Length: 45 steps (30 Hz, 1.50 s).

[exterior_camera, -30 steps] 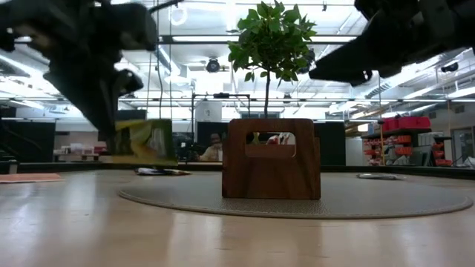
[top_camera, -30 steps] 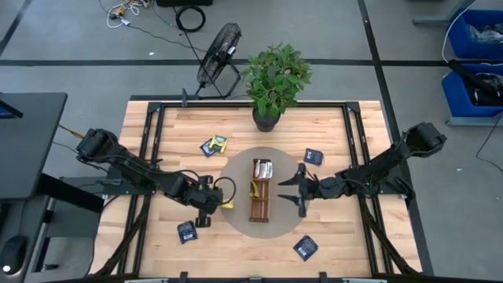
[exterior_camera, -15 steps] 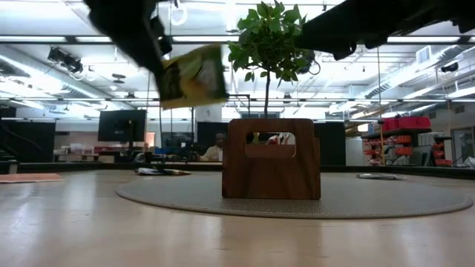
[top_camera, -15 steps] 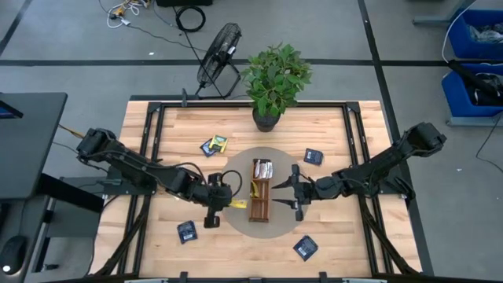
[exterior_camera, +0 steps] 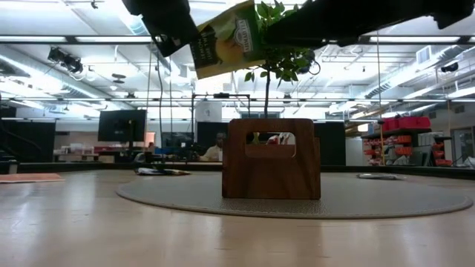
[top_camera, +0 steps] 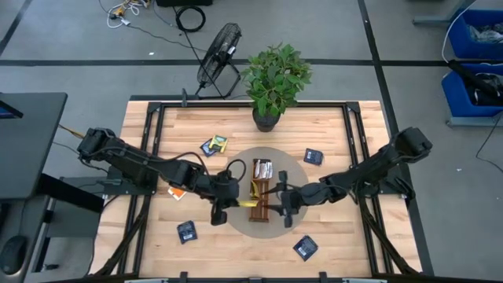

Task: Pick & Place Tea
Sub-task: Put the yellow tea bag into the middle compartment of the middle section wooden organizer

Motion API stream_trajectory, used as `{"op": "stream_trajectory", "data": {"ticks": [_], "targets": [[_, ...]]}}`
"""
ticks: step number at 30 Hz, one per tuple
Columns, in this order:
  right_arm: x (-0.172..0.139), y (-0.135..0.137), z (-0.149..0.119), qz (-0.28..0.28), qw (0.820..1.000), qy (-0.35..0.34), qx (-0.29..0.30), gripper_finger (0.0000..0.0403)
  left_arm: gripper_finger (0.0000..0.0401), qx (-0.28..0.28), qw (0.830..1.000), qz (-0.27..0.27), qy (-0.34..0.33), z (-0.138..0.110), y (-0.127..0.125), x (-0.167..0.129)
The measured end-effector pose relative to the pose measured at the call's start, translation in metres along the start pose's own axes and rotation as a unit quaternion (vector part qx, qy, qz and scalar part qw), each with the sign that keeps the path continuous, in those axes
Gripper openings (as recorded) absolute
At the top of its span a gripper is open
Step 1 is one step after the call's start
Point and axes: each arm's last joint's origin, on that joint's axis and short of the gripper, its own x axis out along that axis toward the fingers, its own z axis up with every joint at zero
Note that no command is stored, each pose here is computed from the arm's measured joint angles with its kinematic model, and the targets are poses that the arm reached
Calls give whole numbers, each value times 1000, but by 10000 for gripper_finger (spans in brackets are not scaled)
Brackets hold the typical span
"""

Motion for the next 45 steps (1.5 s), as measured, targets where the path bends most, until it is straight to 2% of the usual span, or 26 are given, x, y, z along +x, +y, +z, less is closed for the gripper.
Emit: {"op": "stream_trajectory", "data": {"ticks": [4,11,14,19,21,26,32,35,40,45], "targets": [[8,-3,0,-7,1000,5,0,190,3,0,1000,-1,-4,1,0,0],[18,-11,2,21,1000,-2,23,179,3,4,1000,-2,-7,2,0,0],[20,-13,2,40,999,-4,33,143,3,4,1000,-1,-7,2,1,0],[20,-13,1,63,997,-7,36,32,4,1,1000,1,-17,5,3,0],[20,-13,1,65,997,-4,38,13,10,7,1000,1,-23,6,4,0],[19,-13,-1,67,996,12,63,7,52,42,998,12,-44,9,3,0],[13,-11,-14,70,992,30,97,4,109,68,997,15,-33,4,-3,-1],[1,-11,-24,67,990,-1,123,2,126,77,996,44,-25,0,-8,-1],[-26,-12,-38,45,982,-75,169,1,132,83,986,133,-59,-11,-14,3],[-36,-11,-43,35,977,-106,183,1,133,107,973,140,-150,-23,-16,15]]}}
